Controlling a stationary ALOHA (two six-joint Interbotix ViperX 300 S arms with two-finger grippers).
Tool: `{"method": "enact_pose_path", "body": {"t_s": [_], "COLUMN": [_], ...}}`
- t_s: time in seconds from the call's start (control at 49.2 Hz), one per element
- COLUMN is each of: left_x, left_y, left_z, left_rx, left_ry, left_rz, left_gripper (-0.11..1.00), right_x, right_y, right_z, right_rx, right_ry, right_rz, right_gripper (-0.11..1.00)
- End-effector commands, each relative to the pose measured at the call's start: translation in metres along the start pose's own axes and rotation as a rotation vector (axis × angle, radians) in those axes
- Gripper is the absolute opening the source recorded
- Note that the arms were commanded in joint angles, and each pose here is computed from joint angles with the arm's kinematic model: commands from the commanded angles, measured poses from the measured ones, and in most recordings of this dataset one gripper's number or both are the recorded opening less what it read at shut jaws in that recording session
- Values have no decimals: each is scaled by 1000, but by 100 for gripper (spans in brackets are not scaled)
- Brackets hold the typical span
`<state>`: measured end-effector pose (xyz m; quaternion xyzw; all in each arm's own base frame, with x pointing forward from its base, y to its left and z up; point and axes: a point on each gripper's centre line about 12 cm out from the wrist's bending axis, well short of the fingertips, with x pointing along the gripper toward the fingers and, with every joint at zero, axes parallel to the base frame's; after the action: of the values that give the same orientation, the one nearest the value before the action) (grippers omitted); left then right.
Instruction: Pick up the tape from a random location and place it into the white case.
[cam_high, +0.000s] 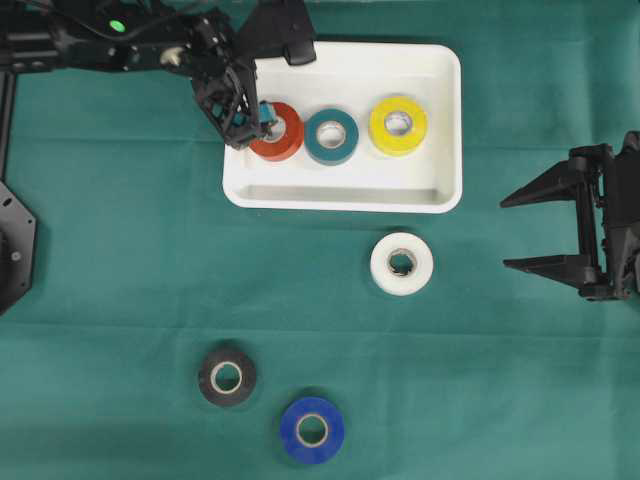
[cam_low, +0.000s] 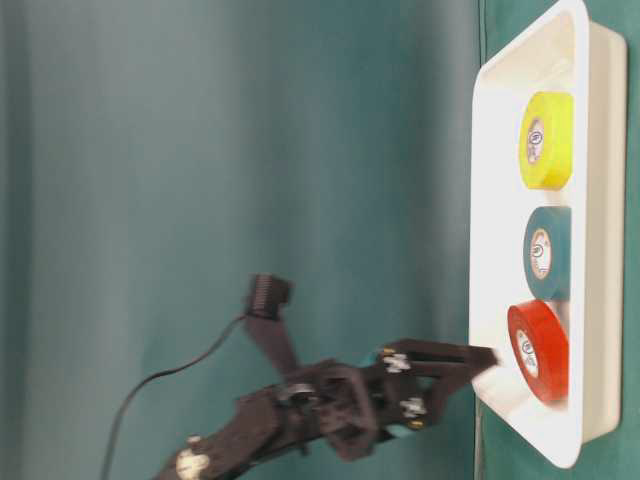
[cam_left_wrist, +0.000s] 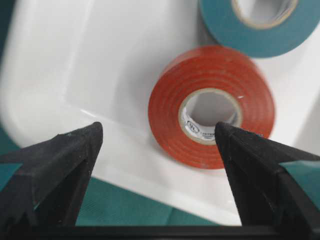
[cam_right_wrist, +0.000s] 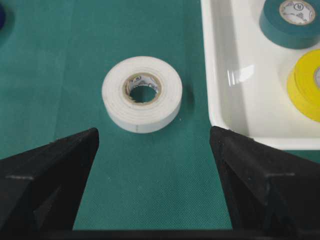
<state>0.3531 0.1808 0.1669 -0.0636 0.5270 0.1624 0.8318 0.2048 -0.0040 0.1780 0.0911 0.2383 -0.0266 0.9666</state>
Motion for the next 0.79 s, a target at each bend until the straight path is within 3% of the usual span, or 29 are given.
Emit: {"method": "enact_pose_path", "body": {"t_s": [0.0,0.244,0.509,0.773], "left_x": [-29,-59,-94,-109], "left_y": [4,5,7,7], "left_z": [17,24,38,34], "left_rx": [2,65,74,74], "left_ry": [-74,-55,-114,-141], "left_rz": [15,14,25,31], "left_gripper": [100,100,100,100], "right_x": [1,1,1,1], "right_y": [2,2,2,2], "right_z": [10,10,10,10], "right_rx": [-2,0,0,0], "right_ry": [-27,-24,-24,-27], "right_rz": [6,5,5,6], "right_gripper": [86,86,86,86]}}
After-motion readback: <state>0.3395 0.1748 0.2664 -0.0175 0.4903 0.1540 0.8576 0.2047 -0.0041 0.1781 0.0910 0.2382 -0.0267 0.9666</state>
